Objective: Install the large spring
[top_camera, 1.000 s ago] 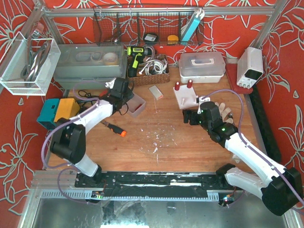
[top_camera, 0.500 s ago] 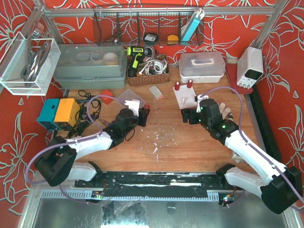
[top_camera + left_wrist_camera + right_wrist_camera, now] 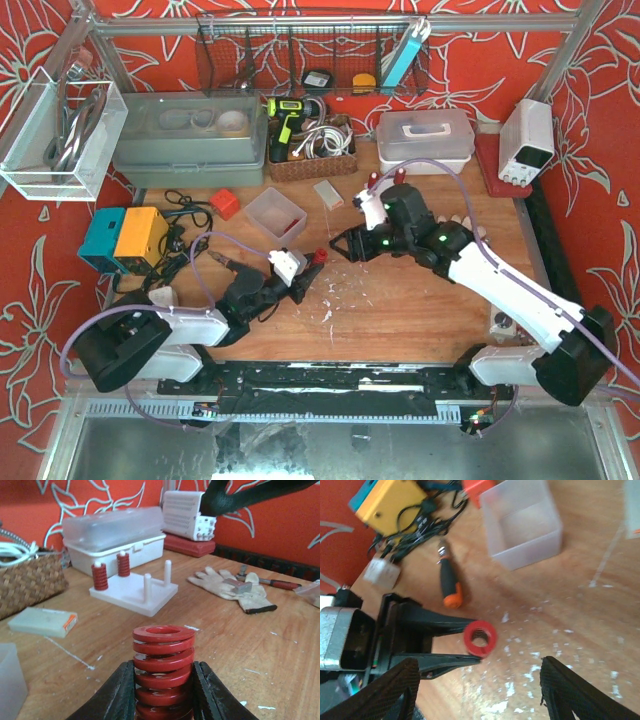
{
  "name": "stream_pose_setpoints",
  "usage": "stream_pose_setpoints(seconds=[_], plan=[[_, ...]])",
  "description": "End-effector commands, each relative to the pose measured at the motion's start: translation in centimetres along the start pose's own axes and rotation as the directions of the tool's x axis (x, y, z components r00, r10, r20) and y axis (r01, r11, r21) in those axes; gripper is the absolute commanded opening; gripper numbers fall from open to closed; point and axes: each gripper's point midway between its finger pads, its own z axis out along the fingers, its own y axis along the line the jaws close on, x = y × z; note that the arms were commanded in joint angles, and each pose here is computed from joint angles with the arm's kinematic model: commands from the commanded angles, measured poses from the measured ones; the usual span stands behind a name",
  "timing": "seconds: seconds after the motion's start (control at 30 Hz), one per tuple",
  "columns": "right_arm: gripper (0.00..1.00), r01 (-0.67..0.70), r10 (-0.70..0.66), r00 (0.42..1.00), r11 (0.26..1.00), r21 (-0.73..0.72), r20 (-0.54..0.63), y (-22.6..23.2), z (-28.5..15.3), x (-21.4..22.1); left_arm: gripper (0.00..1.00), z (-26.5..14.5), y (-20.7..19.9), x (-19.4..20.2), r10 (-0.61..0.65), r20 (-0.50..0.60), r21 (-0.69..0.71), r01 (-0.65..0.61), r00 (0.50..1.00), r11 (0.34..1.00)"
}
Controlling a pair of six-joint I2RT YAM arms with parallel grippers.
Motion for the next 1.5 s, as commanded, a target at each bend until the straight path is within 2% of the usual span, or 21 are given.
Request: stream_pose_setpoints(seconds=[0.0,0.2,0.43,0.73,0.87,1.03,1.1,1.27,1.33,1.4,1.47], plan=[[0.66,-0.012,0.000,0.993,0.994,-0.105,-0.115,3.1,1.1,1.6,0.04,-0.8,-1.6,-4.0,0.122,0.177,0.036,-0.130,0.977,0.991],[0.67,-0.013,0.001,0.979,0.998,-0.054,-0.203,3.0,2.6,2.8,0.04,-1.0,-2.6,-4.4,0.172,0.193,0.042,-0.184,0.966,0.982],[0.67,-0.004,-0.015,0.961,0.998,-0.067,-0.276,3.6,4.2,4.1,0.03,-1.1,-2.8,-4.4,0.184,0.194,0.040,-0.195,0.964,0.980],[0.59,-0.015,-0.013,0.951,0.996,-0.087,-0.309,4.0,5.5,5.0,0.03,-1.1,-3.1,-4.3,0.196,0.196,0.049,-0.209,0.961,0.977],[0.49,-0.015,-0.008,0.948,0.997,-0.071,-0.317,3.8,5.8,5.1,0.02,-1.1,-3.3,-4.3,0.199,0.196,0.051,-0.213,0.960,0.976],[0.26,-0.006,-0.011,0.954,0.999,-0.053,-0.300,3.5,5.6,4.8,0.03,-1.1,-3.1,-4.2,0.200,0.192,0.038,-0.211,0.961,0.977],[0.17,0.002,-0.016,0.958,0.999,-0.047,-0.287,3.5,5.5,4.5,0.10,-1.0,-2.8,-4.1,0.198,0.185,0.022,-0.205,0.963,0.978],[0.00,0.028,-0.029,0.972,1.000,-0.008,-0.234,3.0,5.0,3.4,0.43,-0.9,-1.5,-3.9,0.188,0.166,-0.048,-0.183,0.968,0.982],[0.00,0.048,-0.039,0.979,0.998,0.043,-0.199,2.2,4.6,2.7,0.57,-0.9,-1.0,-3.6,0.197,0.147,-0.071,-0.188,0.969,0.979],[0.00,0.069,-0.051,0.986,0.991,0.111,-0.160,1.0,4.1,2.0,0.79,-0.8,-0.5,-3.3,0.203,0.123,-0.100,-0.192,0.971,0.976],[0.00,0.090,-0.068,0.990,0.979,0.184,-0.122,-0.3,3.4,1.2,0.92,-1.0,-0.1,-3.3,0.201,0.117,-0.120,-0.187,0.973,0.975]])
